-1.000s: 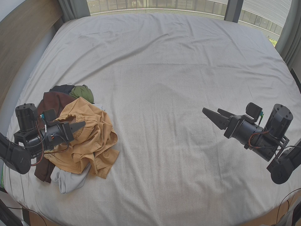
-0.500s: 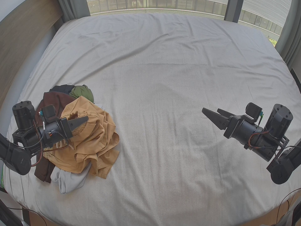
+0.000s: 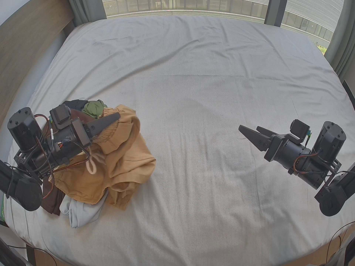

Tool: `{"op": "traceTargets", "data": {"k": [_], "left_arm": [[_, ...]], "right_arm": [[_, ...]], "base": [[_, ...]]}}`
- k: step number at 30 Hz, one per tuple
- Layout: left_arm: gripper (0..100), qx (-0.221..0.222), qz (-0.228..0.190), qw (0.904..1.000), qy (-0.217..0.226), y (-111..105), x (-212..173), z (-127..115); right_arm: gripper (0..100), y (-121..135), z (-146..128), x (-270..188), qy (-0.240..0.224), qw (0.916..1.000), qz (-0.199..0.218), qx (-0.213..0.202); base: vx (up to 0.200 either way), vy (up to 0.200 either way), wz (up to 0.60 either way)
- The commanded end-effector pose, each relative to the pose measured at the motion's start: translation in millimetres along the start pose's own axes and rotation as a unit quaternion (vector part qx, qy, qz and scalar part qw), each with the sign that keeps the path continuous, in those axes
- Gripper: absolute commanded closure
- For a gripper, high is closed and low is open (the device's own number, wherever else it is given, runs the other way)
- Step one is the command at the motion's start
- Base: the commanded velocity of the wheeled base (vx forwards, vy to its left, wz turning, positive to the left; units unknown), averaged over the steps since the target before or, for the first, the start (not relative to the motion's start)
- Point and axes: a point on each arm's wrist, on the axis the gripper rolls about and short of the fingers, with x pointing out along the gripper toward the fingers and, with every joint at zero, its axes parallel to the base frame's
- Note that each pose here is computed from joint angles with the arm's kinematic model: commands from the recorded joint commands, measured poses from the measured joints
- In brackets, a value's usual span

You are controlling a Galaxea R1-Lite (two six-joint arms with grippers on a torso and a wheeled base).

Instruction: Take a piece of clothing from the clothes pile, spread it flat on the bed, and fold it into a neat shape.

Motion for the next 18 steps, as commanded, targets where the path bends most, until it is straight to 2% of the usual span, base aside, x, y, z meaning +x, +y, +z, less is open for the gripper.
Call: {"op": "traceTargets", "data": {"k": [1,14,18], "left_arm": [[100,0.011,-0.041,0.9991,-0.002,-22,10,1],[100,0.039,-0.091,0.9949,-0.019,-46,21,15],[100,0.048,-0.106,0.9929,-0.027,-51,25,11]], "right_arm": [[0,0,0,0,0.000,1.0000,0.000,0.000],[0,0,3,0,-0.005,1.0000,0.001,-0.001],[0,0,2,0,-0.005,1.0000,0.000,-0.001]], "base": [[0.000,0.000,0.00],[0.000,0.000,0.00],[0.000,0.000,0.00]]}}
